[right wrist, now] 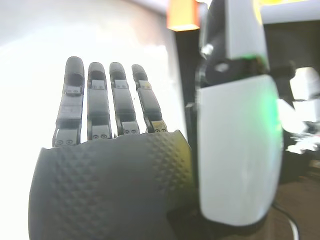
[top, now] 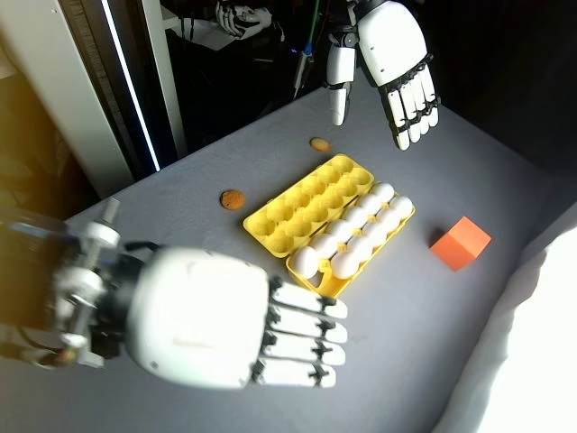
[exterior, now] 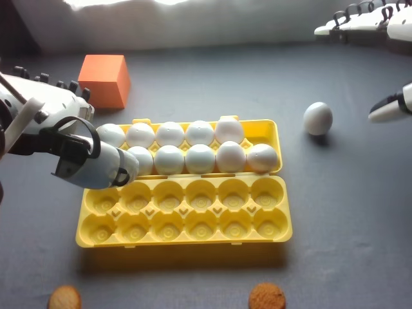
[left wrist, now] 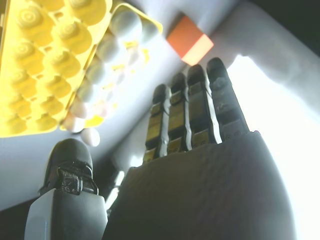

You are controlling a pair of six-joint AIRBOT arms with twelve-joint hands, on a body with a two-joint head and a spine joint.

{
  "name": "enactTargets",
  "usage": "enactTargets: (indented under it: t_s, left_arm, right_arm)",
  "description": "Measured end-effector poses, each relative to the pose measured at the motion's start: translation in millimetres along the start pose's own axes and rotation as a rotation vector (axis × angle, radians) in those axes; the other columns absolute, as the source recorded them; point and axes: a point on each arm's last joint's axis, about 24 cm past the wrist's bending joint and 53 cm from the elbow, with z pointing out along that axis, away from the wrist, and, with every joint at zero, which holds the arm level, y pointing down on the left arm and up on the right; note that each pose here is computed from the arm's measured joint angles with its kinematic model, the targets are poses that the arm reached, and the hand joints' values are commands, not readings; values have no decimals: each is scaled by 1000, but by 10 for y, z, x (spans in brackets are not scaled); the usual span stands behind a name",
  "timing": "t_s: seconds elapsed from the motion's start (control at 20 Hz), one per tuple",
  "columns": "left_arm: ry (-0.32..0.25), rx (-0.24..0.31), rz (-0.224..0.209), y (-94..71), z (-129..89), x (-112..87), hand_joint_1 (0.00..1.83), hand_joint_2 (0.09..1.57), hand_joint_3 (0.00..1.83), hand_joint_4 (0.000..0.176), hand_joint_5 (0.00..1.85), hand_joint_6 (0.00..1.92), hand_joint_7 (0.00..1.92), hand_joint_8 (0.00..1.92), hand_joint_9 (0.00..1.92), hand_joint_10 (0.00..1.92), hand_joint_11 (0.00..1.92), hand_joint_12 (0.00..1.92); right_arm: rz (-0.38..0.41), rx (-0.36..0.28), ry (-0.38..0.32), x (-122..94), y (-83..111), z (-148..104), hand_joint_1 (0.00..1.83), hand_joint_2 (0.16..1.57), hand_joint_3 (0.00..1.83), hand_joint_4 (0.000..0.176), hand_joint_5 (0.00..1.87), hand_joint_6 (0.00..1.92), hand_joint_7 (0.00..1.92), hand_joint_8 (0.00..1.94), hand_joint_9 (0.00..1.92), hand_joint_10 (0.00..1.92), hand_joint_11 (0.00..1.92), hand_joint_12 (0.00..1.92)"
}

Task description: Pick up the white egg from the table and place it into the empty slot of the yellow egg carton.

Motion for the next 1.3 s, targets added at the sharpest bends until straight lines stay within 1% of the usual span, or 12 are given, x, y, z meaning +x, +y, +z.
enactTargets:
  t_s: [0.1,0.15,0.35,0.45,0.6,0.65,0.7,0.75,0.9,1.0,1.1,1.3]
  left_arm:
    - [0,-3,0,8,0,1,0,1221,6,0,207,4,218,4,189,6,134,115]
    - [0,-1,0,3,0,1,0,1223,7,0,212,6,223,6,194,8,137,118]
    - [0,-1,0,2,0,1,0,1227,6,0,222,7,229,7,186,5,133,125]
    - [1,-2,0,4,0,1,0,1237,3,0,249,0,261,0,224,2,145,169]
    - [1,1,0,-2,0,3,0,1250,0,0,253,0,285,4,264,1,18,546]
    - [1,0,-1,-1,0,2,0,1248,0,0,249,2,290,2,266,0,3,601]
    - [0,0,-1,-1,0,1,0,1250,0,0,242,0,289,0,268,1,0,610]
    - [0,0,0,1,0,1,0,1256,2,0,232,0,283,0,258,1,0,576]
    - [0,0,0,1,0,0,0,1231,0,0,322,11,348,8,308,8,40,579]
    - [1,1,0,-2,0,3,0,1225,0,0,305,1,329,0,287,0,19,569]
    - [0,0,0,-1,0,0,0,1224,0,0,307,6,345,8,307,9,26,575]
    - [0,0,0,-1,0,1,0,1226,0,0,342,6,396,8,355,9,59,604]
  right_arm:
    - [28,42,4,22,-84,107,1178,975,7,0,232,27,199,17,180,36,0,702]
    - [43,52,6,35,-87,154,1184,984,8,0,253,29,220,18,200,40,0,766]
    - [118,64,17,128,-84,332,1181,991,3,0,302,24,312,23,282,54,0,976]
    - [131,57,27,190,-40,381,1185,1005,8,0,303,19,324,19,286,51,0,953]
    - [135,49,41,275,-1,457,1209,1005,5,0,367,38,365,25,325,64,0,992]
    - [136,50,47,314,-9,491,1215,1005,4,0,369,34,370,22,324,61,0,971]
    - [136,54,51,337,-14,508,1226,1012,5,0,364,28,351,11,301,50,0,919]
    - [134,62,57,371,-40,524,1205,1009,3,0,381,30,361,11,312,52,0,945]
    - [126,72,63,405,-76,540,1192,1031,11,0,419,41,371,13,313,50,0,938]
    - [108,87,61,410,-171,572,1141,1047,15,0,412,32,390,16,334,57,0,987]
    - [103,102,64,434,-222,595,1164,1028,3,0,443,37,439,27,373,73,0,1057]
    - [90,82,69,461,-162,620,1200,1029,1,0,543,62,525,43,448,114,0,1185]
